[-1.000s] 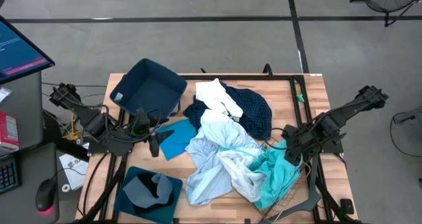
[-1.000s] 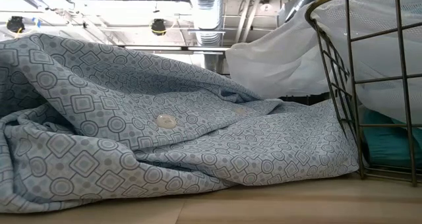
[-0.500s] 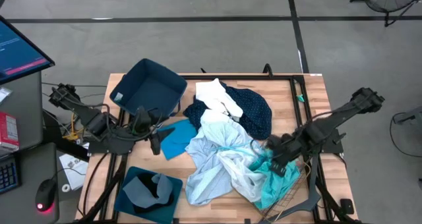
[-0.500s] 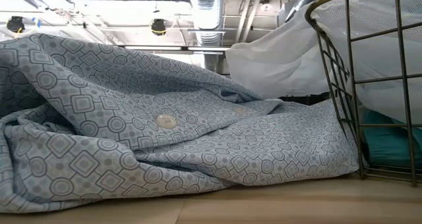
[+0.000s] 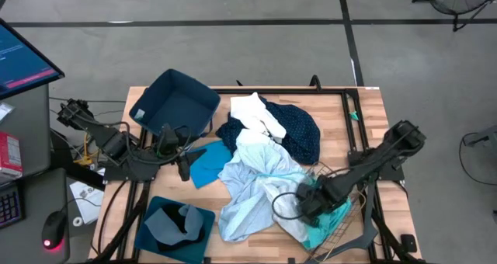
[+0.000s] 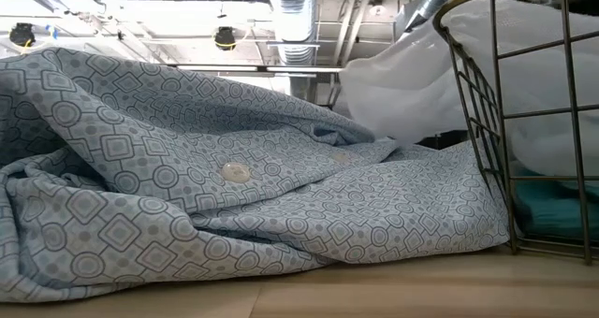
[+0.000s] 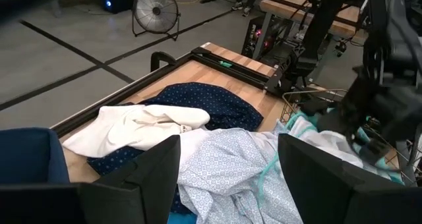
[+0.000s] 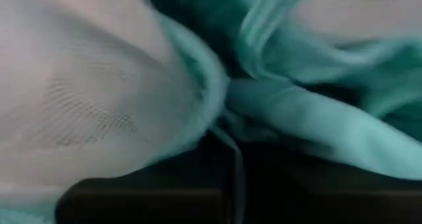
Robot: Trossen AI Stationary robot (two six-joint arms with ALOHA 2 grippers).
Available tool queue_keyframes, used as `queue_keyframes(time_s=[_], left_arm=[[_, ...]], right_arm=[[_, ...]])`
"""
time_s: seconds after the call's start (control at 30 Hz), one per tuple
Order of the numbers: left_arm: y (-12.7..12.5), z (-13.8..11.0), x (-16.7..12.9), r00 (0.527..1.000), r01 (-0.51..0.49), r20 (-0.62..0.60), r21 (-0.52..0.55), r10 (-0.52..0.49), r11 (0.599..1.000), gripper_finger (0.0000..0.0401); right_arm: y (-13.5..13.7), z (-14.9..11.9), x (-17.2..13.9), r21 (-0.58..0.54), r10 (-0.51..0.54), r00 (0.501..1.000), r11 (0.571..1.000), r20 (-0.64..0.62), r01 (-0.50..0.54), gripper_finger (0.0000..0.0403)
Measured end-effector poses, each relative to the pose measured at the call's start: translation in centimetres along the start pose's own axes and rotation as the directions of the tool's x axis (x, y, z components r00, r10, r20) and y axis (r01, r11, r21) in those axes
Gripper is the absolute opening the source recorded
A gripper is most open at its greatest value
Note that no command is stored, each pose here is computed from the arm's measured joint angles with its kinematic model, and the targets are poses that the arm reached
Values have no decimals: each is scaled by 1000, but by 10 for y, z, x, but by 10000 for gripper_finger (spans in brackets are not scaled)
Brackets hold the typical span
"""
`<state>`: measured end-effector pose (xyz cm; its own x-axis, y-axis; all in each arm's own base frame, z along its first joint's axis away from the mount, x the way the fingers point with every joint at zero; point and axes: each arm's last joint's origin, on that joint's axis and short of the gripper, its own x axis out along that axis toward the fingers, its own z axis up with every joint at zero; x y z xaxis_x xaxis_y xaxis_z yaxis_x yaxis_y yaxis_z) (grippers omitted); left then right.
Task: Pick & Place Cloths
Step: Put the light blue shorts into the gold basket
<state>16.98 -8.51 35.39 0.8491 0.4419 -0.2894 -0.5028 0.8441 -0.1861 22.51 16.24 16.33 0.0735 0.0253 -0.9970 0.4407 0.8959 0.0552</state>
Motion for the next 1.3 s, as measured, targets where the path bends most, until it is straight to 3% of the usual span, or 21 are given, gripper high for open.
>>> queue_keyframes(time_s=[0.27,0.43,0.57,0.73,0.87,1.0,1.1,1.2,1.3], left_arm=[[0,0,0,1000,0,0,0,0,1000,237],[0,0,0,1000,-1,1,0,1,1000,237],[0,0,0,1000,3,-2,-2,-3,1000,237],[-1,0,0,999,39,-27,-9,-39,999,237],[-3,-1,1,998,53,-36,-6,-54,999,237],[-13,-2,5,993,112,-45,62,-109,992,237],[-30,-3,13,979,203,-46,179,-198,963,237],[-49,-7,29,951,303,-59,359,-302,883,242],[-61,-12,54,923,373,-85,430,-375,822,258]], right_arm=[[10,2,31,-83,-39,998,996,-53,34,6],[9,4,27,-116,-21,999,993,-41,16,25],[2,3,6,-113,25,1000,993,-16,-26,70],[-7,4,-35,-108,170,983,981,66,-162,148],[-13,2,-69,-106,321,935,946,154,-307,210],[-23,-2,-101,-115,460,858,888,231,-445,249],[-32,-7,-120,-101,526,805,848,275,-520,255],[-40,-11,-133,-113,563,768,822,306,-558,255],[-45,-12,-140,-102,569,748,814,342,-572,255]])
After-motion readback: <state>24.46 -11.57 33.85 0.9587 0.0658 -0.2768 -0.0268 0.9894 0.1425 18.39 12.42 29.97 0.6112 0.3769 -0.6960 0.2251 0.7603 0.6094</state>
